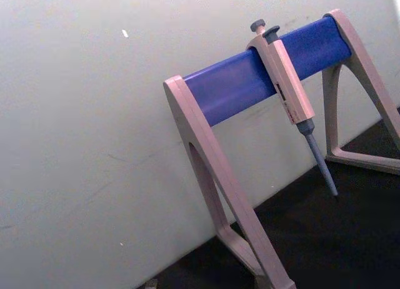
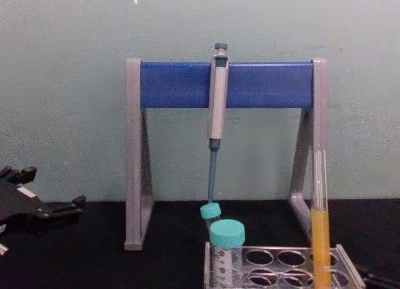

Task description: Pick up the test tube from the test tube rack, shake it, then place it back into the test tube rack.

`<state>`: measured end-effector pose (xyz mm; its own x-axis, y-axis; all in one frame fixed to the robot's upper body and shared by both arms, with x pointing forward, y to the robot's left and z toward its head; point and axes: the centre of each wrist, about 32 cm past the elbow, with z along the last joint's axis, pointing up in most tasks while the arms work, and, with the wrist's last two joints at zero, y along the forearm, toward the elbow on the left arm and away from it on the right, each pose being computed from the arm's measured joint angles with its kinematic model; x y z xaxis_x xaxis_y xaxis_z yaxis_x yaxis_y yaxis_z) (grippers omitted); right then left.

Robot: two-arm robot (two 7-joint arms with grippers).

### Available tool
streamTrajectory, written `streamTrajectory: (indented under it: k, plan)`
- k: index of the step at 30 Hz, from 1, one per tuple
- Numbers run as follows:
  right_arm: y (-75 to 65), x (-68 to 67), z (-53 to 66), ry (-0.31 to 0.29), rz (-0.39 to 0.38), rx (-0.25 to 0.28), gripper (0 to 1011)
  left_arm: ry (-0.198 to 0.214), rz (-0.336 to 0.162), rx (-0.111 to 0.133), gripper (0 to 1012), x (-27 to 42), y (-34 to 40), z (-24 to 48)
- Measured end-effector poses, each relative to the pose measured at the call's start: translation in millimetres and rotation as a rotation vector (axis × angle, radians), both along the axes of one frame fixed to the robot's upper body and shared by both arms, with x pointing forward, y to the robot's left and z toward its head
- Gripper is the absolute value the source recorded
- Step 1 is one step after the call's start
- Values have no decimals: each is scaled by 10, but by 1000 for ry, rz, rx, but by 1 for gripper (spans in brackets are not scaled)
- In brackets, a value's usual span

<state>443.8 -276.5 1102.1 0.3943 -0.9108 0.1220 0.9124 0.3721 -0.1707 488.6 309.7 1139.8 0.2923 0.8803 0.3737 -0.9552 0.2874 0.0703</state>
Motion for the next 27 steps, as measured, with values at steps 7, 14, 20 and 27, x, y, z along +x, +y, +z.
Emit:
streamTrajectory:
  k: [7, 14, 20, 27]
  plan:
    - [-1, -2, 0, 0, 0, 0, 1000, 0, 0, 0, 1002, 0, 0, 0]
    - [-2, -2, 2, -2, -1, 1, 1000, 0, 0, 0, 1001, 0, 0, 0]
    - [-2, -2, 2, -2, -1, 1, 1000, 0, 0, 0, 1001, 0, 0, 0]
    - [-2, -2, 2, -2, -1, 2, 1000, 0, 0, 0, 1001, 0, 0, 0]
